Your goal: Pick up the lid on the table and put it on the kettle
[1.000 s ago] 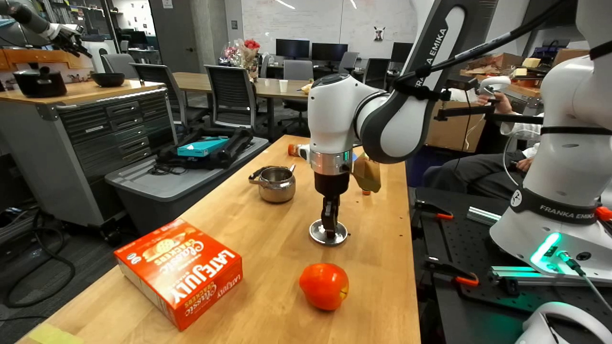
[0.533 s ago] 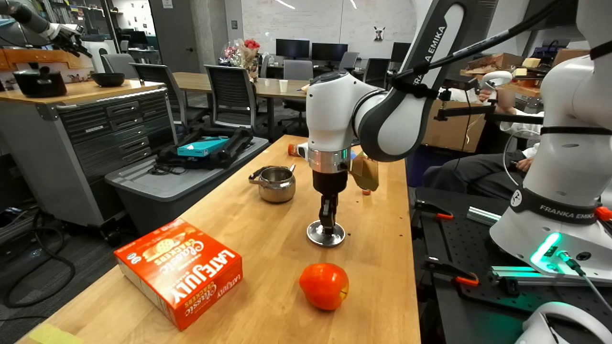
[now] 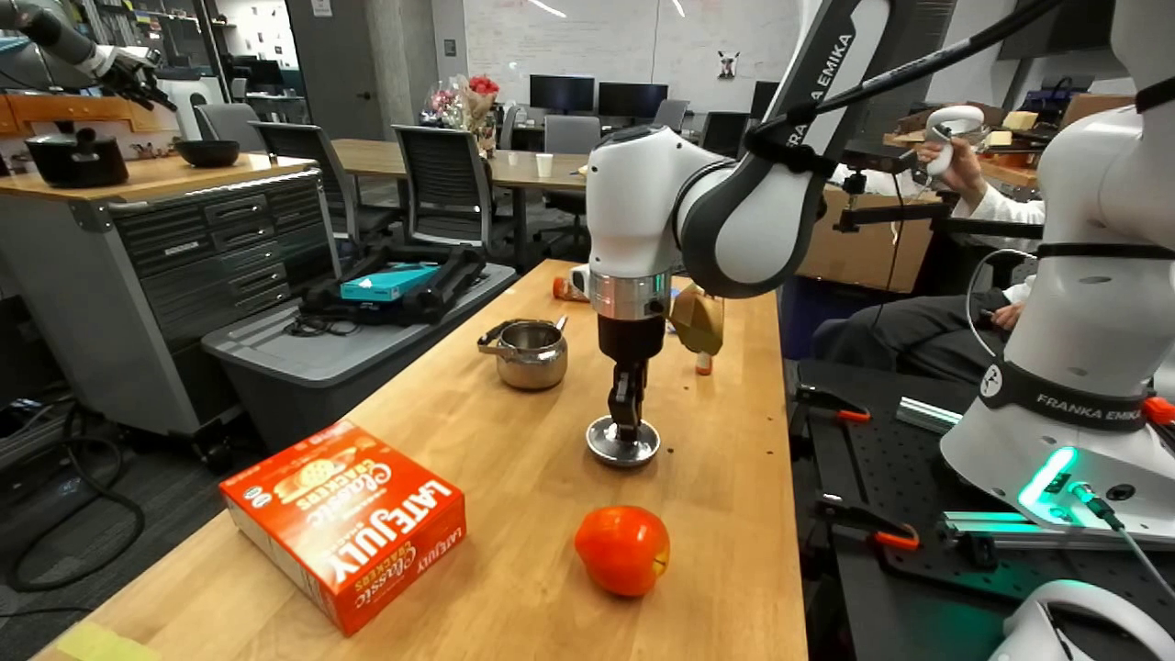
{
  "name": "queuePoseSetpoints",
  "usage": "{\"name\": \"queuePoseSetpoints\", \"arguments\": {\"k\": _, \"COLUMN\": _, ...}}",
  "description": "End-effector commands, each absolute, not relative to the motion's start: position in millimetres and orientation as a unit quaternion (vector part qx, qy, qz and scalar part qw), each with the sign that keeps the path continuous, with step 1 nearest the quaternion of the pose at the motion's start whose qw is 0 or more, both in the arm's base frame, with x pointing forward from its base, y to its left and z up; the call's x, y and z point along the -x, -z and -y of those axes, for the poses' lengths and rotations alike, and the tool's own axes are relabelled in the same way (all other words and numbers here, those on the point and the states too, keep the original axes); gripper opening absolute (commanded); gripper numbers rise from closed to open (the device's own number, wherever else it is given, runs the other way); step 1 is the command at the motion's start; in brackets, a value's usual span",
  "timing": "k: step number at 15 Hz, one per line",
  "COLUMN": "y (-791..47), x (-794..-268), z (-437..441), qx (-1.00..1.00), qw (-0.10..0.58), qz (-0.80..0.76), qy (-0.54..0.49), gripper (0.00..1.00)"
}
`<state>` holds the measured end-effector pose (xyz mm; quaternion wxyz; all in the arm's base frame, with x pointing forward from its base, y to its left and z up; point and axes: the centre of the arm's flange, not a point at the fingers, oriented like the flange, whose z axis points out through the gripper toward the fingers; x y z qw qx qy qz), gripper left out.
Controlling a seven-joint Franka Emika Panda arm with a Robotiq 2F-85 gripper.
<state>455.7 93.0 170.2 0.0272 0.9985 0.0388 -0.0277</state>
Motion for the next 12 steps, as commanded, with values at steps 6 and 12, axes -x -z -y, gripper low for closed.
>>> {"name": "queuePoseSetpoints", "arguments": {"k": 6, "y": -241.3, "x": -472.0, "z": -61.6, "qx": -0.999, "qw": 0.038, "qz": -0.018, "qy": 0.020, "gripper": 0.10}}
{"name": "queuePoseSetpoints", "arguments": {"k": 12, "y": -278.6, "x": -491.4, "z": -44.7, "qx": -0.999, "qw": 0.041, "qz": -0.002, "qy": 0.010, "gripper": 0.10}}
